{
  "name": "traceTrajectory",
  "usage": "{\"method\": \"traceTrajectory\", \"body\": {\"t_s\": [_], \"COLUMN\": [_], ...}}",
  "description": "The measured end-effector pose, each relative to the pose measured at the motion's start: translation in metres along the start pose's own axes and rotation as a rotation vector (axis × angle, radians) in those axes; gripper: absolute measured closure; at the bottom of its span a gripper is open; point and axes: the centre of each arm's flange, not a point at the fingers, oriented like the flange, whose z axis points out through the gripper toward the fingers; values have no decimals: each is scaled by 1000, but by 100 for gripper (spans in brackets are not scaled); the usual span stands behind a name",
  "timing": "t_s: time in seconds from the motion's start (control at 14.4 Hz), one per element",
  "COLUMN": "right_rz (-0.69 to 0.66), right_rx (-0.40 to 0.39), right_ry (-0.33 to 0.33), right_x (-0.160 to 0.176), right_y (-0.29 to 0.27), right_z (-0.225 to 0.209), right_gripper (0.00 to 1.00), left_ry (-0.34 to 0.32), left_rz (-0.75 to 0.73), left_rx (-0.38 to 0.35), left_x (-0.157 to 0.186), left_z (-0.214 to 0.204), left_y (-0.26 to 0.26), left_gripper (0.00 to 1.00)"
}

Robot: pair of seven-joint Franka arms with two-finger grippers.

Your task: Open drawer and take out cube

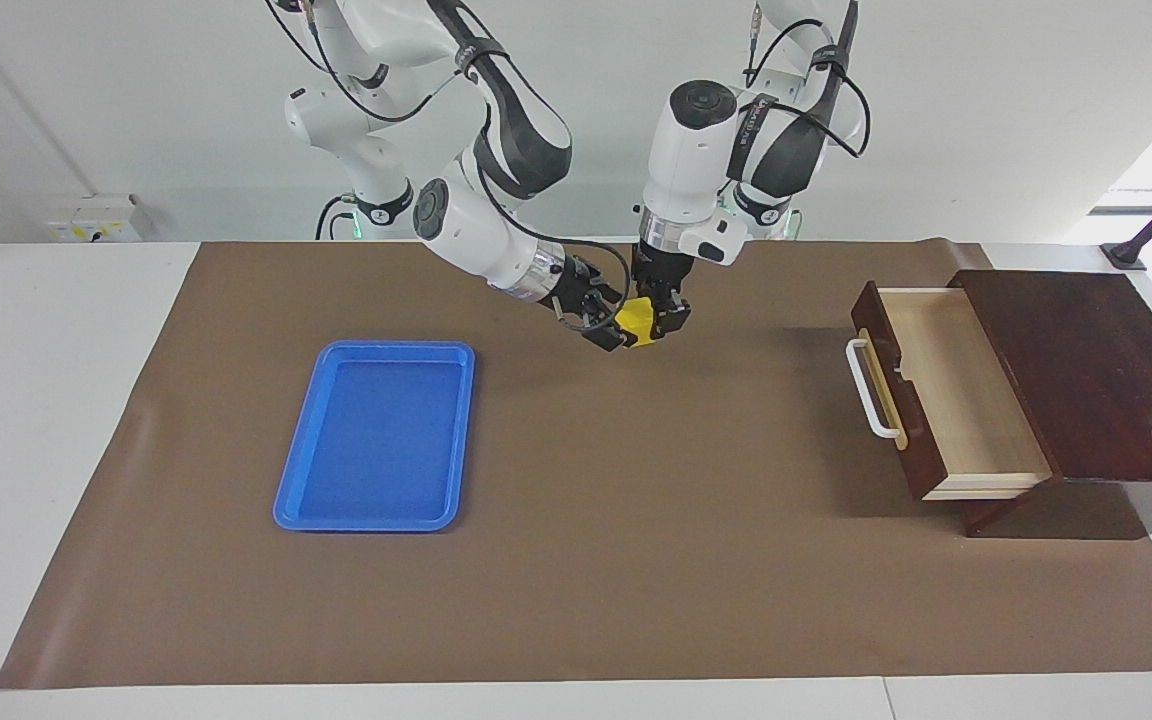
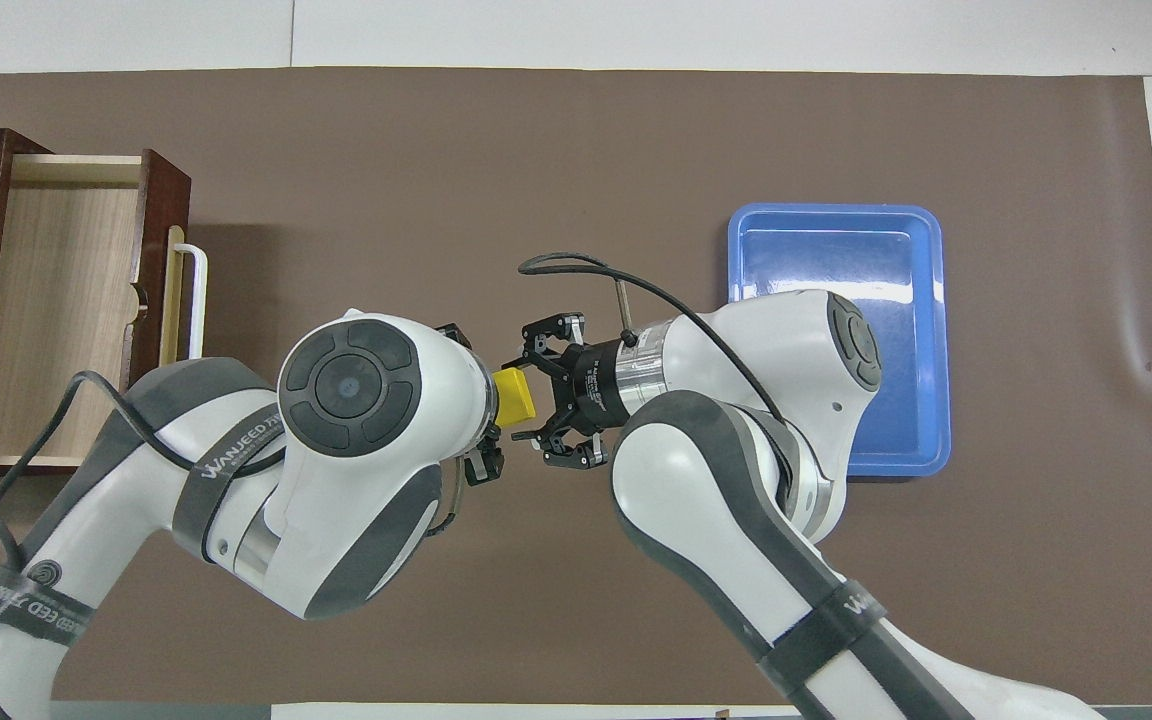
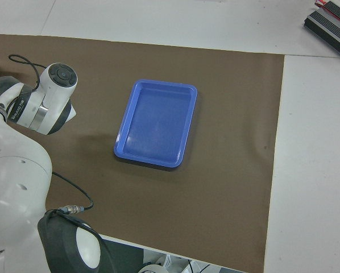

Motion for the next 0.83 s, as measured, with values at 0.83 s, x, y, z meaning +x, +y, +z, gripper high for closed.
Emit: {"method": "traceTrajectory", "body": {"t_s": [0.83], "right_rz": [-7], "right_rx": [-4], "right_ry": [-6], "right_x": [-5], "right_y": [-1], "right_z": [0], "right_gripper": [42], "left_ry": [-10], "left_rz": [-6], "left_rx": [-12], "left_x": [5], "left_z": [-6], "left_y": [5], "left_gripper": [26]}}
